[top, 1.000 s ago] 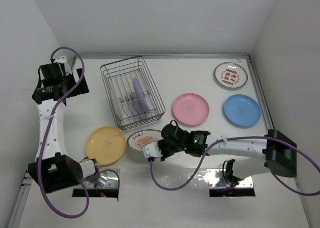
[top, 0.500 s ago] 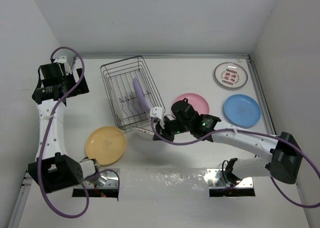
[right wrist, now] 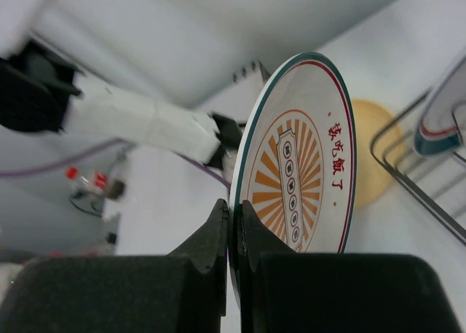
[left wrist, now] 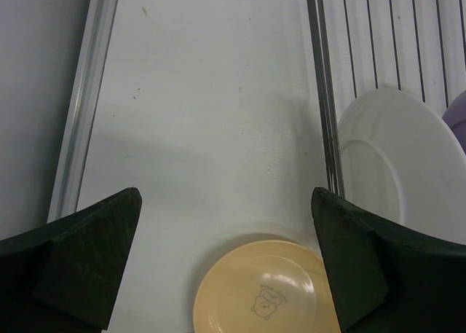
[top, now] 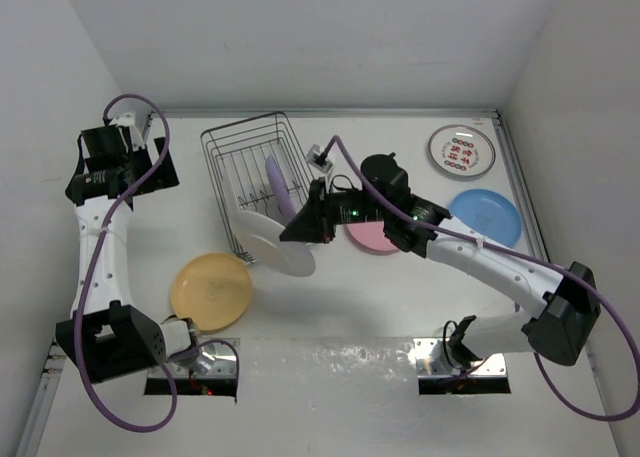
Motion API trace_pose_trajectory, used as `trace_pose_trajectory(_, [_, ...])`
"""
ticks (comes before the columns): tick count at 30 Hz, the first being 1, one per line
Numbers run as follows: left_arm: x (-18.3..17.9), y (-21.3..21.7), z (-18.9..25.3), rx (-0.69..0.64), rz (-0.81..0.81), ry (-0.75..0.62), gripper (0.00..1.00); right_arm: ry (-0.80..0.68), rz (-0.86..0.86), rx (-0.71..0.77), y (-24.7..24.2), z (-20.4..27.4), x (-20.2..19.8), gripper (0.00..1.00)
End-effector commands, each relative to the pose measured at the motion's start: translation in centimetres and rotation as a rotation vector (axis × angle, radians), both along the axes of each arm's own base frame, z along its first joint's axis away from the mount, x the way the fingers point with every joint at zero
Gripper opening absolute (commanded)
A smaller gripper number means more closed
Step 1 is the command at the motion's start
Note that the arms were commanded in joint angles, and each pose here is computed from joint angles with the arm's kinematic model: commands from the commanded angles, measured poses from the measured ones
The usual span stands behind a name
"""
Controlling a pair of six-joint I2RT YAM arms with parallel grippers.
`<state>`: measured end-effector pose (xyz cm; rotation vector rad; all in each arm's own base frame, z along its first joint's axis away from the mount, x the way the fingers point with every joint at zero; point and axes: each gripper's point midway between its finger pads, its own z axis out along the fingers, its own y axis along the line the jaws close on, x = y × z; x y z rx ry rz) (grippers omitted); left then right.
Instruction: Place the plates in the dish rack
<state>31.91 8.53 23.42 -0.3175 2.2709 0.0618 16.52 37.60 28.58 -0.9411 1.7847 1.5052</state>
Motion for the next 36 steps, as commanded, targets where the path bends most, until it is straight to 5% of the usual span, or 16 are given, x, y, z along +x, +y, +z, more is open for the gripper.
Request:
trace_pose_trajectory(1, [0.8, 0.6, 2.1, 0.017, 0.005, -0.064, 0.99, 0.1, -0.017, 0.226, 1.2, 7.9, 0.3, 0.0])
trace_pose_trajectory(5, [0.7, 0.6, 1.8, 0.017, 0.01, -0.056, 0.99, 0.015, -0.232, 0.167, 0.8, 9.3, 4.7, 0.0])
trace_pose_trajectory(18, [0.5, 0.5, 1.7, 0.01, 0.015, -0.056, 0.99, 0.09, -0.684, 0.447, 0.2, 12.7, 13.9, 0.0])
trace_pose_trajectory(36, [0.4, 0.6, 1.1, 0.01, 0.016, -0.043, 0.99, 0.253, -0.686, 0.394, 5.5, 5.3, 17.6, 0.0])
